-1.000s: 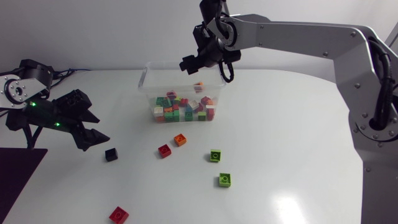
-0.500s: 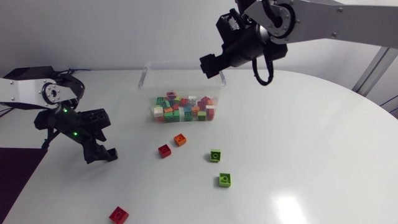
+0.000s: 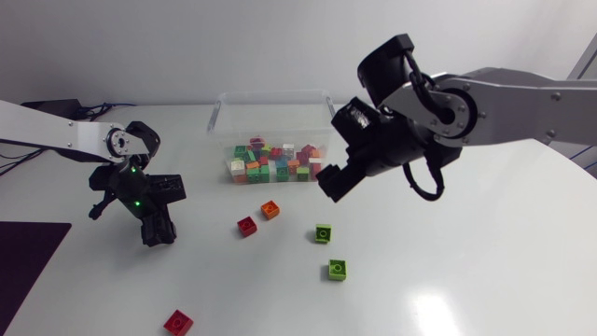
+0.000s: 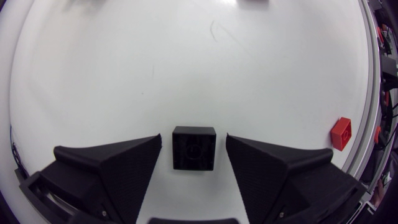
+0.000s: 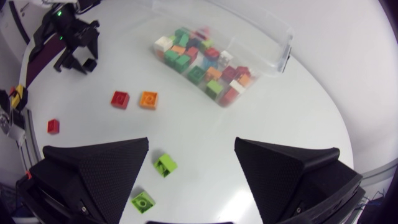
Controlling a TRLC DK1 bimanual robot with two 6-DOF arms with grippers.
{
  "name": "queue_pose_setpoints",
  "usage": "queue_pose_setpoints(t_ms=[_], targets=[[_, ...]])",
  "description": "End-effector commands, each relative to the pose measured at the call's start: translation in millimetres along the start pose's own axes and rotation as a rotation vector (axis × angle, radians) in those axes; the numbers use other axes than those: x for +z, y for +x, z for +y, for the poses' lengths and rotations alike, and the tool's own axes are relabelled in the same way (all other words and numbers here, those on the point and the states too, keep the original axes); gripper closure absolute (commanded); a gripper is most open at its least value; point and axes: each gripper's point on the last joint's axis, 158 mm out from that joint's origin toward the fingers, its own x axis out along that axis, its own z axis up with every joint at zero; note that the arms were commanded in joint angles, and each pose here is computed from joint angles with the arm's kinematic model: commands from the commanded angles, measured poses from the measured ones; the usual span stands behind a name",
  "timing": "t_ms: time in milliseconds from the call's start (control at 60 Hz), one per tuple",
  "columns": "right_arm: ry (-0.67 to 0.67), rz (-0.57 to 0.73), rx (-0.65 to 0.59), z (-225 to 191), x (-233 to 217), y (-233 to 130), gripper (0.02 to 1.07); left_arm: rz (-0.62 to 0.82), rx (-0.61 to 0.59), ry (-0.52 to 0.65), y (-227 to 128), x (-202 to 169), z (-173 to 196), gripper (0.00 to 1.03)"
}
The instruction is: Place the duplo bricks in the container
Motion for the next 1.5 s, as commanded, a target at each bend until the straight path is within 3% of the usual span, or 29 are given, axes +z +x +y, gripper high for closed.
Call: queue_pose_setpoints(t_ms=[0, 100, 217, 417, 700, 1250, 1417, 1483], targets=[[-0.074, 0.038, 0.031, 14.2, -21.8, -4.0, 0.06, 0.029, -0.03, 0.018, 7.3, -3.4, -1.6, 0.59], [-0.145, 0.09, 0.085, 30.0, -46.2, -5.9, 0.06, 0.042, -0.044, 0.016, 12.9, -6.0, -3.5, 0.85], [-0.227, 0.153, 0.142, 45.6, -75.0, -8.6, 0.06, 0.067, -0.073, 0.015, 18.5, -10.8, -9.4, 0.88], [-0.371, 0.271, 0.23, 63.6, -124.3, -0.9, 0.06, 0.078, -0.095, 0.016, 5.3, -8.2, -16.3, 0.89], [-0.455, 0.335, 0.28, 79.8, -150.5, 16.6, 0.07, 0.01, -0.047, 0.005, -32.3, 7.9, -17.7, 0.89], [-0.528, 0.374, 0.282, 84.0, -167.5, 60.4, 0.08, -0.405, 0.036, -0.037, -151.3, 102.9, -24.3, 0.89], [-0.523, 0.371, 0.284, 81.6, -169.0, 63.8, 0.21, -0.537, 0.069, -0.063, -181.8, 131.8, -15.1, 0.89], [-0.52, 0.365, 0.286, 82.1, -169.7, 64.7, 0.33, -0.591, 0.104, -0.093, -192.9, 143.4, -5.6, 0.89]])
